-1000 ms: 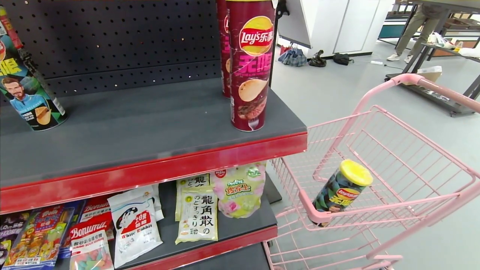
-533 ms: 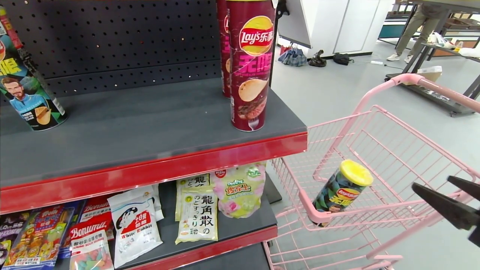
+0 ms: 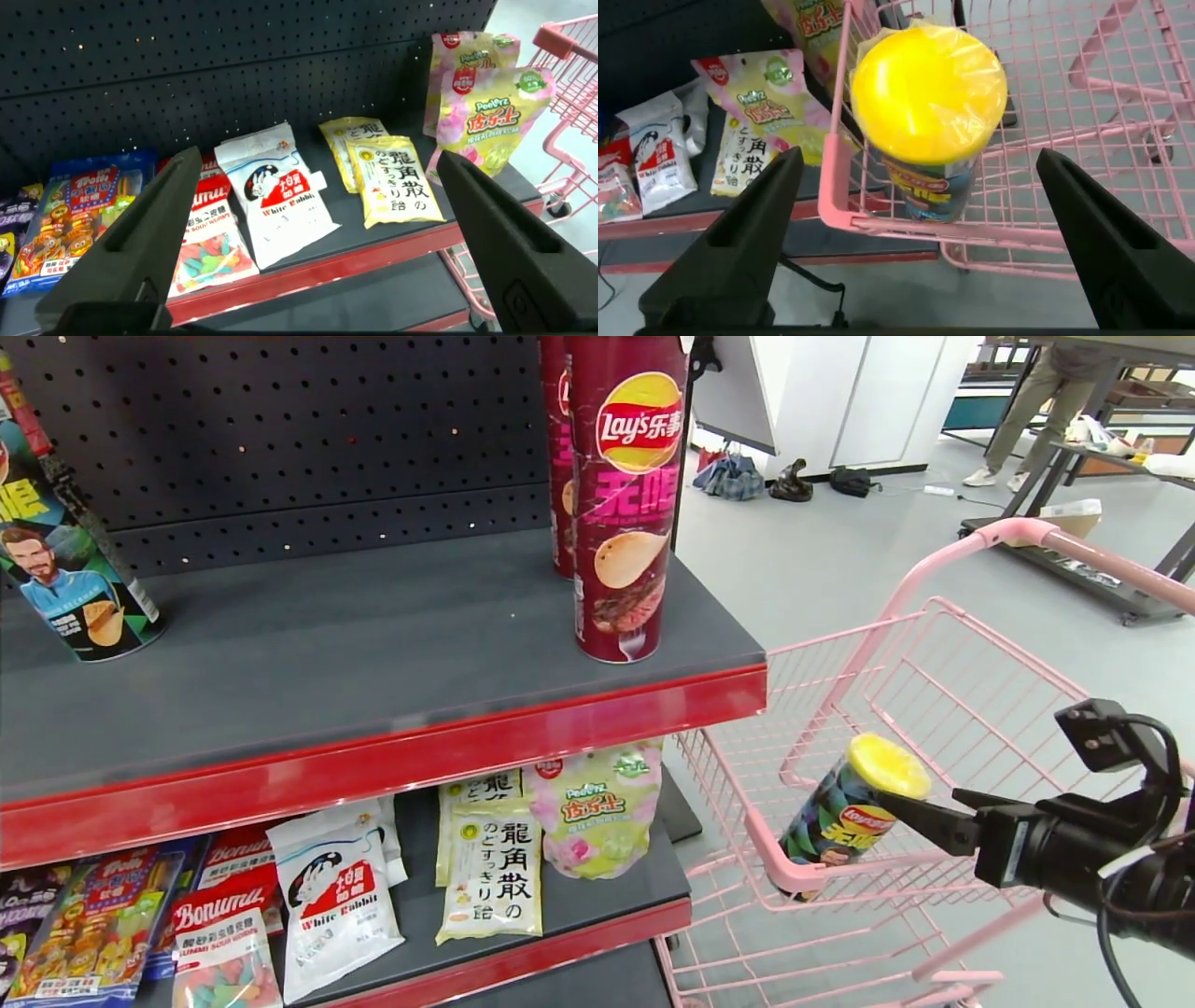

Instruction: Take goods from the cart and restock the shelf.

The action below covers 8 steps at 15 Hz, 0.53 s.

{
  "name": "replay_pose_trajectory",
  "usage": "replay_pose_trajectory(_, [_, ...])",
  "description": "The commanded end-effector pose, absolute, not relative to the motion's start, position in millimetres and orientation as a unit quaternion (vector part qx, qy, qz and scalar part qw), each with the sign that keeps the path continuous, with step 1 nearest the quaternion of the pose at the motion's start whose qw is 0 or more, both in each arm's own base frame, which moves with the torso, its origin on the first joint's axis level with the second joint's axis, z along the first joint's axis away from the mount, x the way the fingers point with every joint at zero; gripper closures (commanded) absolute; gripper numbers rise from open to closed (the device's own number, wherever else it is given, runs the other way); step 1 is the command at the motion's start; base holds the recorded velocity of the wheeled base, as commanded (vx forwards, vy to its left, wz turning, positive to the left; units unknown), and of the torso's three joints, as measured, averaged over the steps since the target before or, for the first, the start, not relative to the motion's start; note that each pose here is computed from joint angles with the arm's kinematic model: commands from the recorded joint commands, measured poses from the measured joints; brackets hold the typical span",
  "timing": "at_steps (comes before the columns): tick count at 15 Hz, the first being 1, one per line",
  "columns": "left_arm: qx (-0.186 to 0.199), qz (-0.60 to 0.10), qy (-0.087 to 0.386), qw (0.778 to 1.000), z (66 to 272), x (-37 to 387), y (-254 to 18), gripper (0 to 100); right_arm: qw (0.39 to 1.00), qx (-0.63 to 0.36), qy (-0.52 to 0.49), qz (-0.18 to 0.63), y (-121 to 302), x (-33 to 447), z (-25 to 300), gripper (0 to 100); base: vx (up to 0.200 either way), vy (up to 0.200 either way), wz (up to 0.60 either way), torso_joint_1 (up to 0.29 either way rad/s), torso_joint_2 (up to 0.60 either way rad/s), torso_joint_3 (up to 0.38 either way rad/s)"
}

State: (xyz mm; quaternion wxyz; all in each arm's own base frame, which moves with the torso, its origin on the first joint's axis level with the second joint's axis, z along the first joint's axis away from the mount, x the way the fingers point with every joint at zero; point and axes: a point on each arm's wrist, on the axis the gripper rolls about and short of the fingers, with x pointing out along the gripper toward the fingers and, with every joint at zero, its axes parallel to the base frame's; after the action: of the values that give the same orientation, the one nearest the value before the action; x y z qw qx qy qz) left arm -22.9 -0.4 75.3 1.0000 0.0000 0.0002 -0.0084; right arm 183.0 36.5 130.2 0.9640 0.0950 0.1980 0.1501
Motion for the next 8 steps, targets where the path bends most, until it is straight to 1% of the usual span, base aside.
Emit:
replay_pose_trajectory(1, [0.0,-0.008,0.001,1.0,75.3,-22.8,-0.4,0,0.958,0.095,0.226,0.148,39.1,194.5,116.9,0,0.0,0.0,0.0,0.0,0.0,0.0])
replay_pose_trajectory(7, [0.0,-0.008,0.001,1.0,75.3,-22.8,-0.4,0,0.953,0.094,0.243,0.153,48.5,222.8,88.6,0,0.0,0.0,0.0,0.0,0.0,0.0])
replay_pose_trajectory(8, [0.0,-0.008,0.001,1.0,75.3,-22.8,-0.4,0,0.954,0.094,0.241,0.153,48.6,223.4,88.4,0,0.0,0.0,0.0,0.0,0.0,0.0])
